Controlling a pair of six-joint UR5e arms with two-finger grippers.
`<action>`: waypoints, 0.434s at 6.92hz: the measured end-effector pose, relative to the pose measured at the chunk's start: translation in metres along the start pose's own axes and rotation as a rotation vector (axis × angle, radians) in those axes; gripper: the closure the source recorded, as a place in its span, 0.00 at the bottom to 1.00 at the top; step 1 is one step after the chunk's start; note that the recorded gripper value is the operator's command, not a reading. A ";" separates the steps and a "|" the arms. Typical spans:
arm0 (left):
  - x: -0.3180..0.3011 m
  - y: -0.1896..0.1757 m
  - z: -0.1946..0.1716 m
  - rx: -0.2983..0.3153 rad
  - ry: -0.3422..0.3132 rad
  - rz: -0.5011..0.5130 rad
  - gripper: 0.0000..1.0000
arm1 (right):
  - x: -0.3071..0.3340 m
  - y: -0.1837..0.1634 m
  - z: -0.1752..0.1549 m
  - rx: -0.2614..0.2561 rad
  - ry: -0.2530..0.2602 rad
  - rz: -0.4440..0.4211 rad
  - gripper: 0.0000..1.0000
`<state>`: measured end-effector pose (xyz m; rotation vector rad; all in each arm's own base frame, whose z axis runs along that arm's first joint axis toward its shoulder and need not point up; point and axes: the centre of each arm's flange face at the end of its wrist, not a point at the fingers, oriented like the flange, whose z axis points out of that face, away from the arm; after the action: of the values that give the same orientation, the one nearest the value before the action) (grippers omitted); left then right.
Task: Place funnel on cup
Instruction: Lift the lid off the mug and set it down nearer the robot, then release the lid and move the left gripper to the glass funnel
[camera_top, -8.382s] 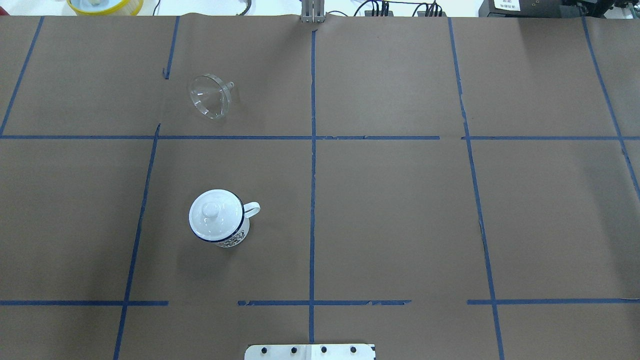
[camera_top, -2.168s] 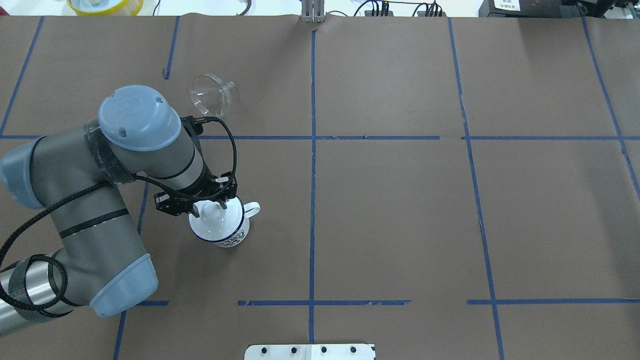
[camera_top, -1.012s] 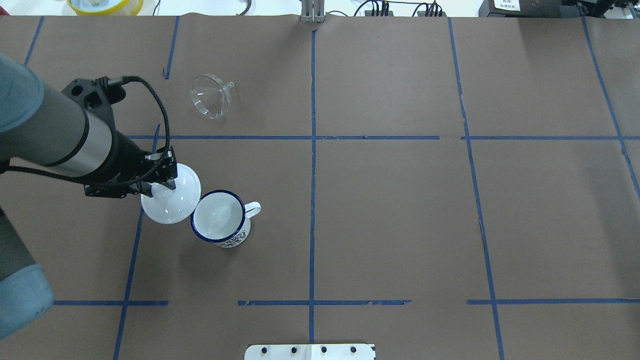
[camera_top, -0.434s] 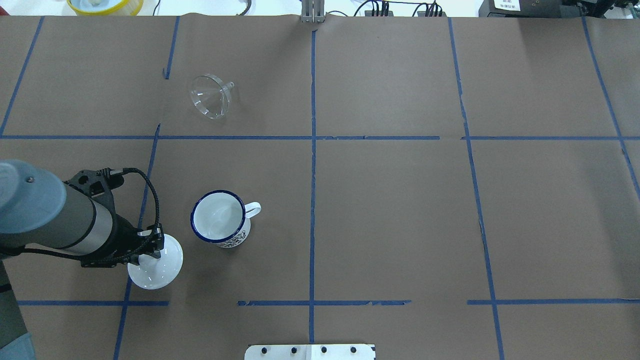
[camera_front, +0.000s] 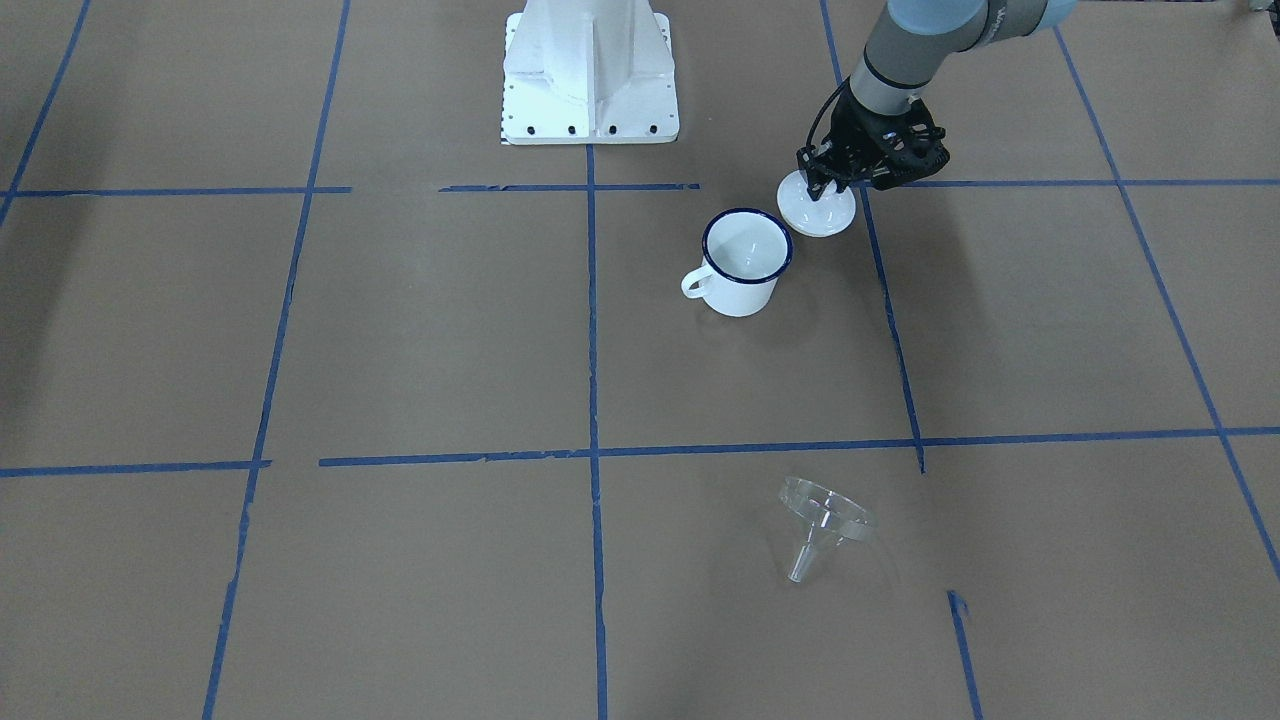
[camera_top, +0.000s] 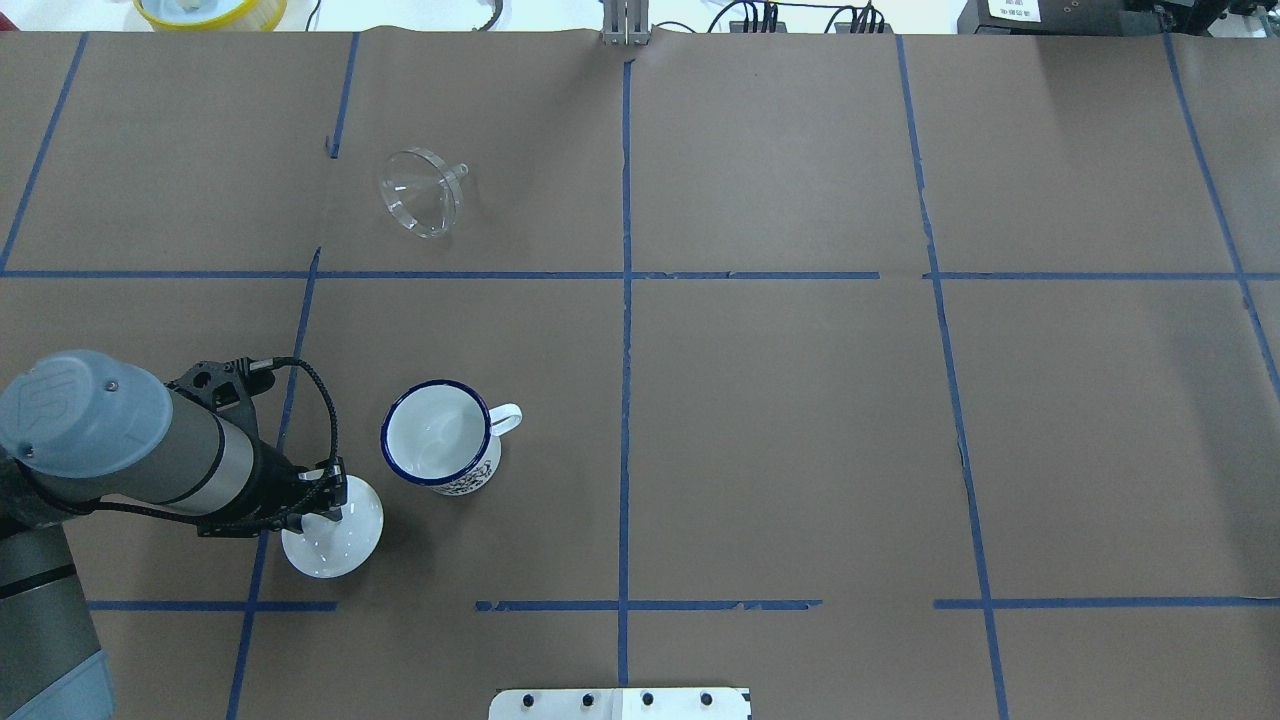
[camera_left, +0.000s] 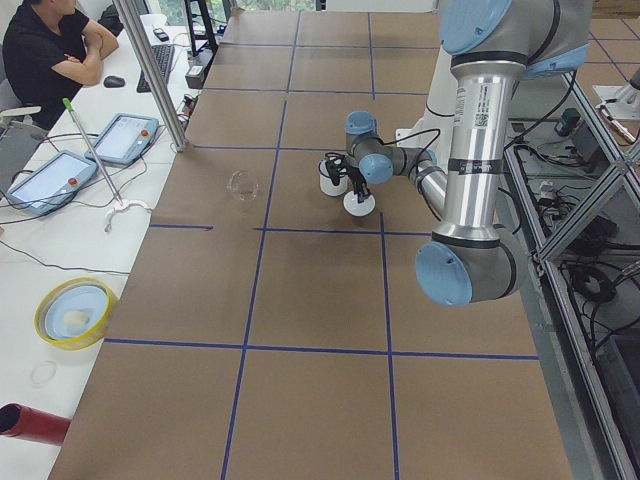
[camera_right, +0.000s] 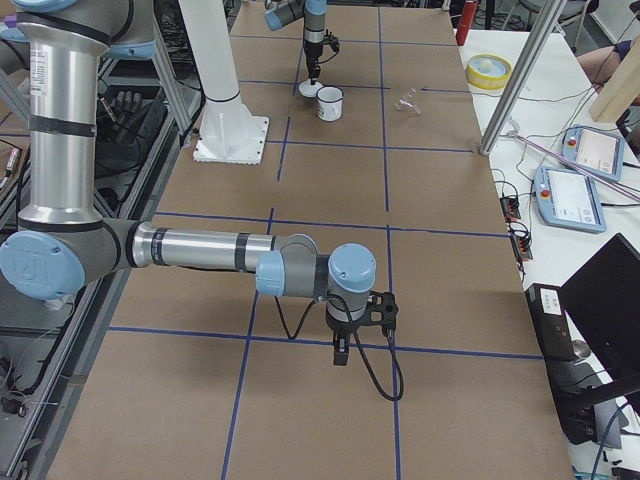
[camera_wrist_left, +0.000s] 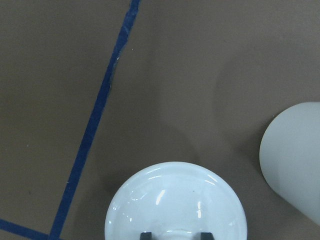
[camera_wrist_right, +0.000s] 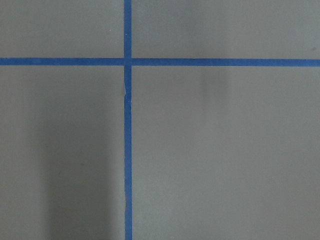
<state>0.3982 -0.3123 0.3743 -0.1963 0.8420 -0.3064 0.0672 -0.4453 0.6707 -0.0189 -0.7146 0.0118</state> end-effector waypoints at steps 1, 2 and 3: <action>-0.005 -0.005 0.012 0.000 -0.011 -0.005 0.96 | 0.000 0.000 0.000 0.000 0.000 0.000 0.00; -0.007 -0.007 0.017 0.000 -0.014 -0.007 0.31 | 0.000 0.000 0.000 0.001 0.000 -0.001 0.00; -0.008 -0.008 0.018 0.001 -0.016 -0.008 0.00 | 0.000 0.000 0.000 0.001 0.000 -0.001 0.00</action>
<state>0.4056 -0.3164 0.3938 -0.2012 0.8259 -0.3119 0.0672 -0.4454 0.6703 -0.0181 -0.7147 0.0115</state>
